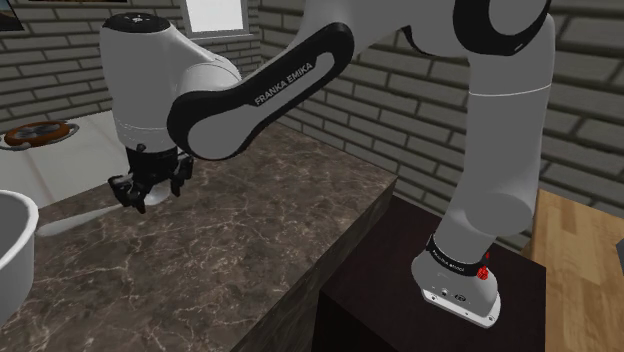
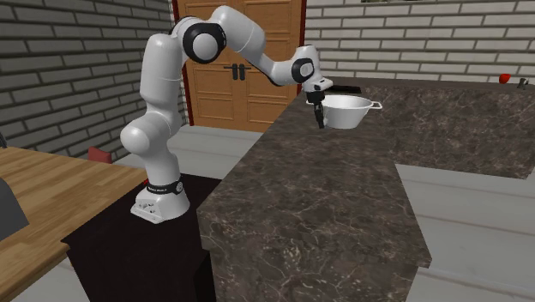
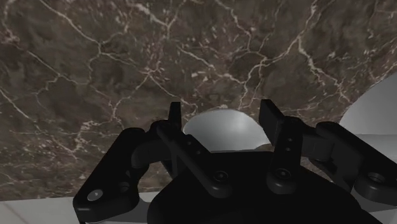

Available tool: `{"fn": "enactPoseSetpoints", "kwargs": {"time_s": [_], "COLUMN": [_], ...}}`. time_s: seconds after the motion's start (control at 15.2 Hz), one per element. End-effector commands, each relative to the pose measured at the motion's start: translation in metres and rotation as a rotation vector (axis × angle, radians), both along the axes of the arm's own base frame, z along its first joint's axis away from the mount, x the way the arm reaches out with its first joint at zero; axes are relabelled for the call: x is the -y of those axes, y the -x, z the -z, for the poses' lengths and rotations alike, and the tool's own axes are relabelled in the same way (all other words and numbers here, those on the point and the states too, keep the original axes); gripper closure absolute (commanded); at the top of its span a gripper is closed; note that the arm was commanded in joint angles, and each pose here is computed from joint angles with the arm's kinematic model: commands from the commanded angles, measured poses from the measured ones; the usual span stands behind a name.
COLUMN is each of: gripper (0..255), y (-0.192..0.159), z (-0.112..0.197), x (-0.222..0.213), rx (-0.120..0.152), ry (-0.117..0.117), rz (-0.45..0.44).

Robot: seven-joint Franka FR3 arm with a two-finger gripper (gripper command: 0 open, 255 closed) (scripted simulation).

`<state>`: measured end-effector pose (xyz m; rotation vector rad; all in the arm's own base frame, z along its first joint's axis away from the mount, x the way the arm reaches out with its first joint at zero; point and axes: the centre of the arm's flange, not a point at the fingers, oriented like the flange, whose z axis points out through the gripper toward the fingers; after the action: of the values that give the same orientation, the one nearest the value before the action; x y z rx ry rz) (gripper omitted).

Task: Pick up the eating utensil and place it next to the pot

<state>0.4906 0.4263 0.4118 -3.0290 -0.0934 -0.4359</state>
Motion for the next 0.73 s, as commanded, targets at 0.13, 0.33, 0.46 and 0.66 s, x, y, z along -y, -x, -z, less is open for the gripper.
{"fn": "enactPoseSetpoints", "kwargs": {"time_s": [0.13, 0.33, 0.46, 0.66], "gripper": [255, 255, 255, 255], "y": [-0.001, -0.001, -0.001, -0.001], "z": [0.022, 0.038, 0.048, 0.064], "x": [0.000, 0.000, 0.000, 0.000], "rx": [-0.002, -0.002, -0.002, -0.002], "ry": [0.001, 0.001, 0.001, 0.001], "rz": [0.000, 0.000, 0.000, 0.000]}}
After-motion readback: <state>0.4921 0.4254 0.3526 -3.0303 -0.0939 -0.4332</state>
